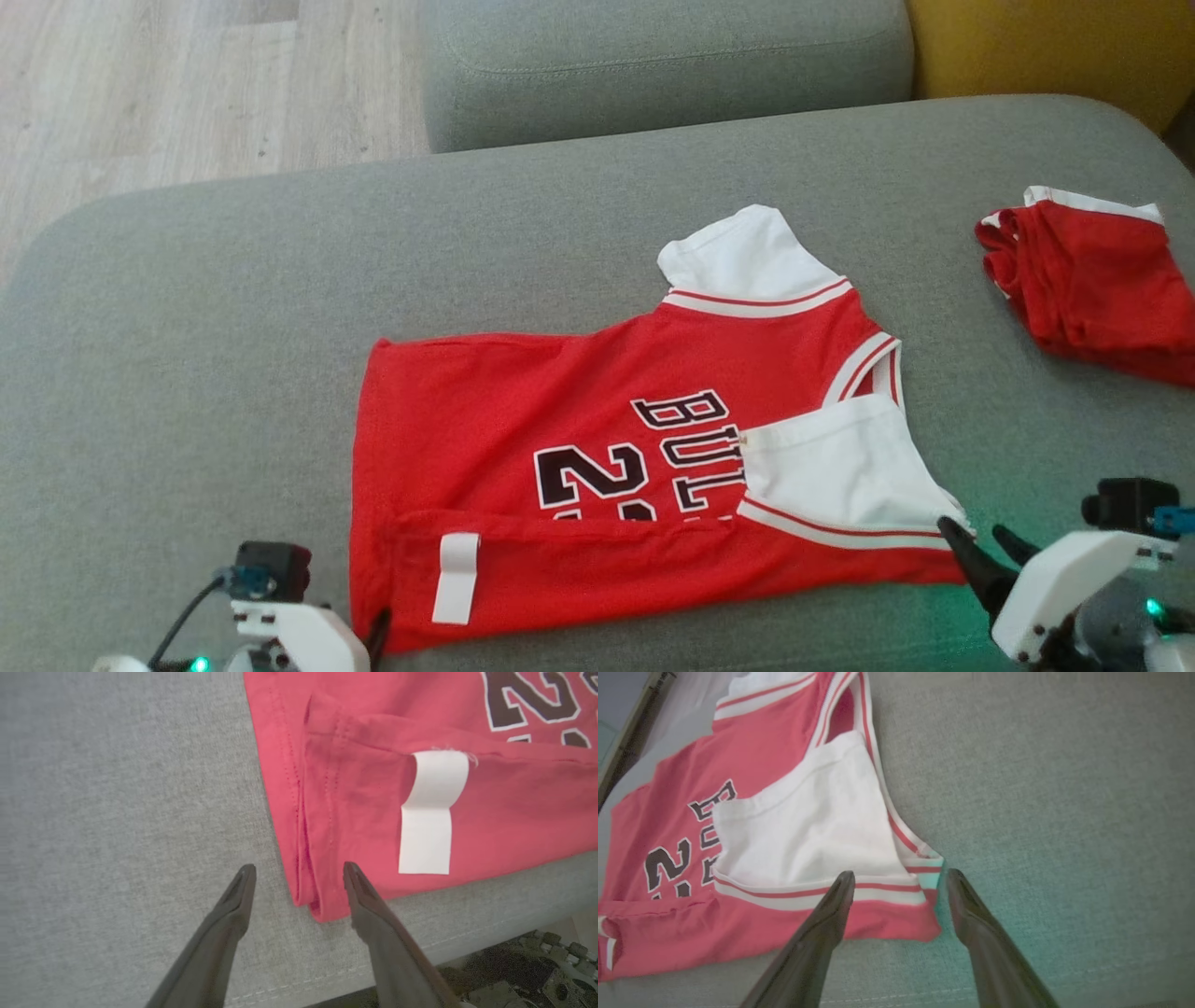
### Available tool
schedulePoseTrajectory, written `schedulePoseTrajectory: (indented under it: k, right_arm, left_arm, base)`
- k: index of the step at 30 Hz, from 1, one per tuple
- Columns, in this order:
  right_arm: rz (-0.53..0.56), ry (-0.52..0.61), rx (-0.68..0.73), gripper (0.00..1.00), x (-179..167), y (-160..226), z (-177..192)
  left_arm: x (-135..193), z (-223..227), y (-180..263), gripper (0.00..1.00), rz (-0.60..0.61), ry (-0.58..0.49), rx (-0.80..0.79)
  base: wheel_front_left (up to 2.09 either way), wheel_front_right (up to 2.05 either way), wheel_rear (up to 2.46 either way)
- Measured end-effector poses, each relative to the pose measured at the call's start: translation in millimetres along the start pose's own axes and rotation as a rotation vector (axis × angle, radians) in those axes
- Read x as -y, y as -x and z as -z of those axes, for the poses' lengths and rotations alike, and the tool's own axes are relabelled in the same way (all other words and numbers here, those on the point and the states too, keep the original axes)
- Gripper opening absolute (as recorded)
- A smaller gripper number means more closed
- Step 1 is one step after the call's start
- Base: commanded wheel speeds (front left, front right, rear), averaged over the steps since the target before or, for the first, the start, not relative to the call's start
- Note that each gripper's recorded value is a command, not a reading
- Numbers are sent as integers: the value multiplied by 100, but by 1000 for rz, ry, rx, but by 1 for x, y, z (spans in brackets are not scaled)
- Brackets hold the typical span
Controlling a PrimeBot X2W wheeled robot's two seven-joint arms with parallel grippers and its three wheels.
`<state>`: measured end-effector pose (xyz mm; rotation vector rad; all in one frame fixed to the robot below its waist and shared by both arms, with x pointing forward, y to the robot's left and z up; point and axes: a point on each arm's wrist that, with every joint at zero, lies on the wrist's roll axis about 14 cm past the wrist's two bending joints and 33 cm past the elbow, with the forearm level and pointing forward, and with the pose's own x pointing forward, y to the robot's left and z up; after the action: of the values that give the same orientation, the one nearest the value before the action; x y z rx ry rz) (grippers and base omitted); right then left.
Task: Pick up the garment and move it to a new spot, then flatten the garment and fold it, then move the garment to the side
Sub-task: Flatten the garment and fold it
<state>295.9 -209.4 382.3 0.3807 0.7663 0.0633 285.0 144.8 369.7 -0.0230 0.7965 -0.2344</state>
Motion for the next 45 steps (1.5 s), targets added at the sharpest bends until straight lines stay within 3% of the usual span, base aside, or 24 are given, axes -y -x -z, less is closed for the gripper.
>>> schedulePoseTrajectory:
  k: [5, 10, 15, 19, 25, 33, 42, 45]
  right_arm:
    - [-19, 10, 93, 100, -9, 4, -26]
    - [-29, 34, 191, 100, -15, -5, -69]
    - [-94, 56, 318, 100, -44, -37, -151]
    - [-105, 123, 312, 100, -56, -74, -189]
    - [-82, 207, 182, 100, -56, -132, -196]
    - [-117, 298, 63, 100, -80, -189, -200]
    - [-95, 354, -140, 100, -80, -221, -163]
    - [-100, 359, -151, 100, -83, -224, -163]
  left_arm:
    - [0, -21, 1, 100, 9, -26, 56]
    - [3, -84, -11, 100, 64, -65, 135]
    - [3, -152, -39, 100, 119, -132, 150]
    - [4, -171, -71, 100, 161, -157, 69]
    - [-3, -157, -106, 100, 186, -177, -106]
    - [-24, -160, -131, 100, 149, -177, -178]
    - [-38, -148, -141, 100, 132, -153, -230]
    - [-39, -147, -143, 100, 130, -166, -242]
  base:
    - [0, 0, 0]
    - [0, 0, 0]
    - [0, 0, 0]
    - [0, 0, 0]
    - [0, 0, 0]
    - [0, 0, 0]
    - [0, 0, 0]
    - [0, 0, 0]
